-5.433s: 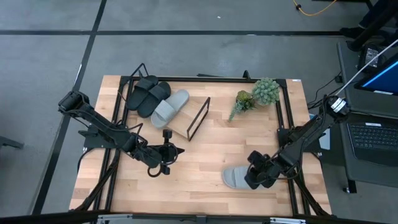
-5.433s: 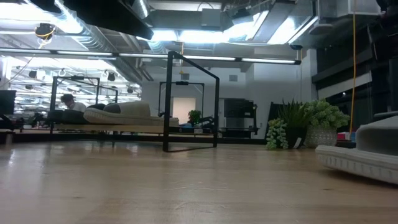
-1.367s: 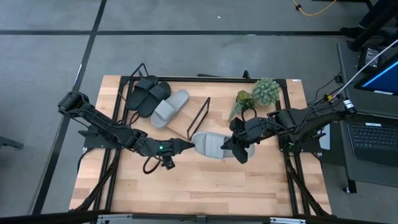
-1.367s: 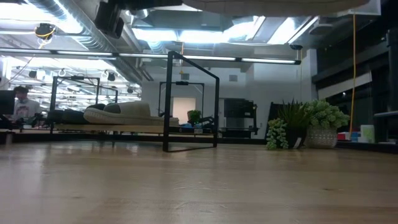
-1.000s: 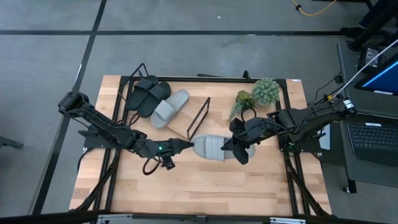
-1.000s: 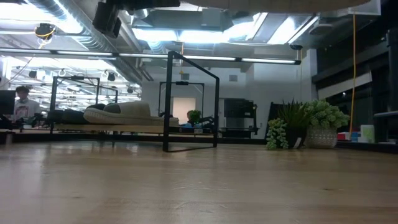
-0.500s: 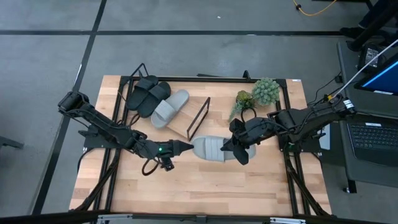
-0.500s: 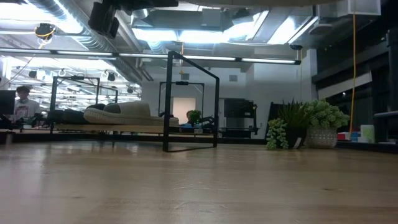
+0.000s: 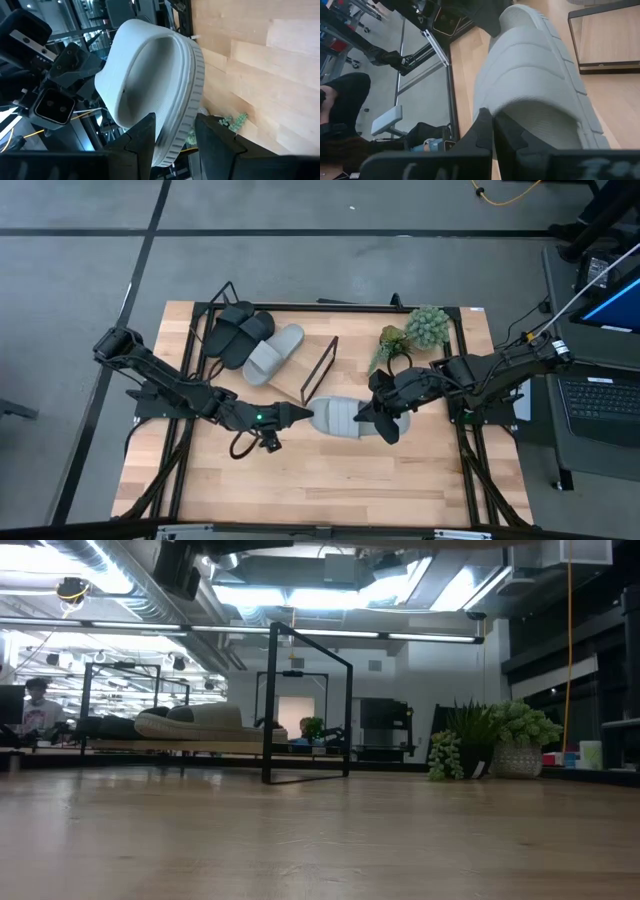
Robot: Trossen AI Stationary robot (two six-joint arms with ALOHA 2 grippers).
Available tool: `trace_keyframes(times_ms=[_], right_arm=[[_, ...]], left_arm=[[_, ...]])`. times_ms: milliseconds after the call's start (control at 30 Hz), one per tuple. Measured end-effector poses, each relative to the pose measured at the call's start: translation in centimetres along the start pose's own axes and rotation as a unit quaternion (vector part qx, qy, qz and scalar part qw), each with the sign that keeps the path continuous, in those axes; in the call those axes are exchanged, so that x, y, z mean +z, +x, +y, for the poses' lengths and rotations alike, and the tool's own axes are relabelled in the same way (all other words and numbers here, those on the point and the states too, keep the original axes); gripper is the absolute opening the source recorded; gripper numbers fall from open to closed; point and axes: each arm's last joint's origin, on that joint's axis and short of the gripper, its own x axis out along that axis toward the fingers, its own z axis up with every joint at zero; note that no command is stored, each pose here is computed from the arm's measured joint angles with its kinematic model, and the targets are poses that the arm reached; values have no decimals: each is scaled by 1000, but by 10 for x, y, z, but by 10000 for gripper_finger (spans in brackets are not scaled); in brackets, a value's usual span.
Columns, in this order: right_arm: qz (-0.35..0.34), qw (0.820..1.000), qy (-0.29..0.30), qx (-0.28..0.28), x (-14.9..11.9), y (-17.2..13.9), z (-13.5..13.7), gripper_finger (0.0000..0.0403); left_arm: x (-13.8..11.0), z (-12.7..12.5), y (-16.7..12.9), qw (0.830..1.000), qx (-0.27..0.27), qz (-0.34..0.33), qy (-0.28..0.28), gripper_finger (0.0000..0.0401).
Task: Pick and place slides into the shelf
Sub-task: Put the gray slipper on the shelf
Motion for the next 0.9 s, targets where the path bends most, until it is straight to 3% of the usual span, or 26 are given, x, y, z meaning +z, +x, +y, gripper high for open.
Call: trace_keyframes(times_ms=[233,567,900], right_arm=[[1,1000,-2,0,0,0,0,4],[-2,1000,-3,2,0,0,0,4],[0,1000,-27,3,0,0,0,15]], left_arm=[[1,1,0,1000,4,-23,-3,114],[-4,0,3,1000,0,-13,-15,19],[-6,0,4,999,-1,-3,-51,13]])
